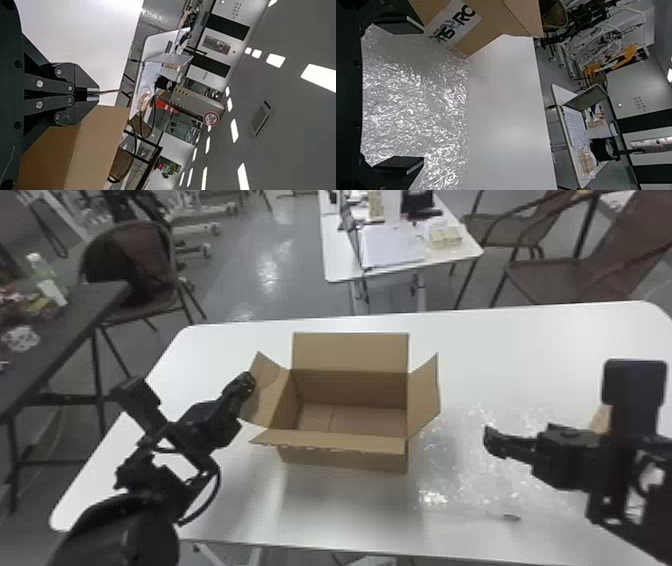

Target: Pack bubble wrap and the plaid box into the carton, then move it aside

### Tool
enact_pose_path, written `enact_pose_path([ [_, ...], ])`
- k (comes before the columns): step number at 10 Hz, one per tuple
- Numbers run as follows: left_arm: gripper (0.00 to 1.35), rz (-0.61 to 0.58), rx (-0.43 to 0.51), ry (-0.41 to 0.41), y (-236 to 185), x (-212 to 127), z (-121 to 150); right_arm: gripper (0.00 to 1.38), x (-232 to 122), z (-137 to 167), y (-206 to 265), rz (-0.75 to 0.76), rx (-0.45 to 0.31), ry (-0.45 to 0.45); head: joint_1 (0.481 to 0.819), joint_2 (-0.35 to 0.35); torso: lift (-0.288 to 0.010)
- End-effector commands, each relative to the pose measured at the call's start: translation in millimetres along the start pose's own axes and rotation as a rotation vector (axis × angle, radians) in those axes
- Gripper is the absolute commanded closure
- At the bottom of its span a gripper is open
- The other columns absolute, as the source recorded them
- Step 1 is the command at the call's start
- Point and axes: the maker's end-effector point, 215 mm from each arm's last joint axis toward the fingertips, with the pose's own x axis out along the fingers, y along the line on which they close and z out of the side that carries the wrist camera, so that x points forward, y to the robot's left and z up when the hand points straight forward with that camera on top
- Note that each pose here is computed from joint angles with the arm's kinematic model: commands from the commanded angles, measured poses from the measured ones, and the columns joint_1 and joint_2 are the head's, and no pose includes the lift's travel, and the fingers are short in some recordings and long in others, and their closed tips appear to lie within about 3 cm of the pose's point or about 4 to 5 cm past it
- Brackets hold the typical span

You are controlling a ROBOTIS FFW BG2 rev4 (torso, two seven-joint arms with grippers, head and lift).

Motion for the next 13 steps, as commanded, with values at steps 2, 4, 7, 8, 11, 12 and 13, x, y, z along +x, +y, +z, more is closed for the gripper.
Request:
enact_pose_path([
  [2,1.21,-0.019,0.008,0.008,-9,7,1,0.13,7,-6,-3,-0.031,-0.014,0.131,0.695,0.219,-0.166],
  [4,1.21,-0.029,0.009,0.008,-14,10,1,0.14,18,-30,-18,-0.070,-0.015,0.211,0.695,0.210,-0.166],
  [7,1.21,-0.032,0.008,0.005,-15,11,2,0.14,38,-67,-22,-0.059,0.018,0.323,0.695,0.198,-0.166],
  [8,1.21,-0.034,0.009,0.005,-16,11,2,0.14,42,-73,-20,-0.053,0.021,0.339,0.695,0.202,-0.166],
  [11,1.21,-0.033,0.007,0.005,-15,11,2,0.79,48,-73,-6,0.004,0.032,0.343,0.695,0.216,-0.166],
  [12,1.21,-0.035,0.006,0.001,-16,11,4,0.84,47,-76,-3,0.014,0.041,0.360,0.695,0.221,-0.166],
  [13,1.21,-0.037,0.007,0.000,-17,12,5,1.11,48,-75,-1,0.028,0.035,0.366,0.695,0.226,-0.166],
])
